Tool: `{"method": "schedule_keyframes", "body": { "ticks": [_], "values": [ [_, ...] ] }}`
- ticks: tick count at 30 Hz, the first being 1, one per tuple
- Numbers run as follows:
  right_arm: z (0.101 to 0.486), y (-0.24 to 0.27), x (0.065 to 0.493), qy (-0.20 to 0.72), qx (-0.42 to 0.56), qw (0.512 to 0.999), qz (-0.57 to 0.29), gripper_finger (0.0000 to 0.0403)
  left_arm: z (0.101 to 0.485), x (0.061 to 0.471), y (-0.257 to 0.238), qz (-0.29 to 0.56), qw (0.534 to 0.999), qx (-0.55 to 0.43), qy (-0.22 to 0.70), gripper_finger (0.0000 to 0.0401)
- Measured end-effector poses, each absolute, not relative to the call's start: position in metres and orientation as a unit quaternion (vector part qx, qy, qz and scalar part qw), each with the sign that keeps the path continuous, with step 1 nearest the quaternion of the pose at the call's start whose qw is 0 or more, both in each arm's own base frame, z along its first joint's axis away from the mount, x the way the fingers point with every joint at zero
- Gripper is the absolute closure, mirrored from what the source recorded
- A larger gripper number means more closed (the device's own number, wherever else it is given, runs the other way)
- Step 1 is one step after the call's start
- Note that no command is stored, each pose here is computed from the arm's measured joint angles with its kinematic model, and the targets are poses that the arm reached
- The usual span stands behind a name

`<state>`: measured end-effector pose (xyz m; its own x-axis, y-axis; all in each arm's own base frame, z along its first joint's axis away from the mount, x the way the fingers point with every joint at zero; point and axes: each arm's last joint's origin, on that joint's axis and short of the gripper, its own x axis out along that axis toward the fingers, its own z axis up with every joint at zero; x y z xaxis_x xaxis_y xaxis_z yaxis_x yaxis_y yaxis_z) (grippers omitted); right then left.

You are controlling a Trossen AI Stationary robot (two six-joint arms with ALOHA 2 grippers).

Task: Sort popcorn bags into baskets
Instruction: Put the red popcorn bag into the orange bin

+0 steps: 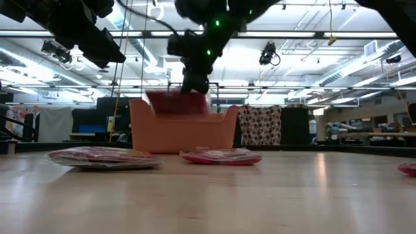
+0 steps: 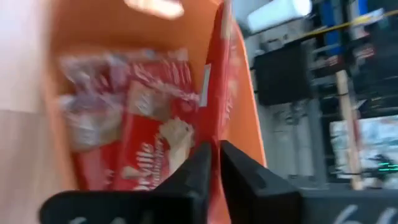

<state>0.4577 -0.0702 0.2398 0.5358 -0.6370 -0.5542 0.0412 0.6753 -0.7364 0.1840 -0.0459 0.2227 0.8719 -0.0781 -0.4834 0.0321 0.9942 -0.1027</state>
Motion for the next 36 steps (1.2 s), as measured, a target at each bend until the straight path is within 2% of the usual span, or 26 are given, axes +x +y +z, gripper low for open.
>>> {"method": "schedule_keyframes", "body": {
  "ticks": [5, 10, 18, 23, 26, 29, 36],
  "values": [
    [0.233, -0.1, 0.447, 0.466, -0.29, 0.813, -0.196, 0.0298, 0.223, 0.184, -0.046, -0.027, 0.966, -0.05, 0.252, 0.026],
    [0.227, -0.07, 0.443, 0.499, -0.268, 0.805, -0.176, 0.0252, 0.222, 0.184, -0.046, -0.026, 0.965, -0.052, 0.256, 0.026],
    [0.228, 0.015, 0.444, 0.488, -0.334, 0.796, -0.128, 0.0242, 0.213, 0.179, -0.046, -0.015, 0.952, -0.031, 0.305, 0.026],
    [0.227, 0.056, 0.442, 0.466, -0.271, 0.84, -0.059, 0.0238, 0.195, 0.179, -0.058, -0.047, 0.927, 0.008, 0.371, 0.026],
    [0.225, 0.073, 0.439, 0.462, -0.237, 0.853, -0.049, 0.0236, 0.182, 0.182, -0.069, -0.086, 0.91, 0.073, 0.399, 0.026],
    [0.22, 0.086, 0.432, 0.475, -0.237, 0.845, -0.066, 0.0235, 0.169, 0.182, -0.082, -0.116, 0.887, 0.146, 0.423, 0.0259],
    [0.215, 0.112, 0.415, 0.492, -0.248, 0.825, -0.123, 0.0237, 0.143, 0.183, -0.098, -0.056, 0.835, 0.331, 0.436, 0.0239]
  ]
}}
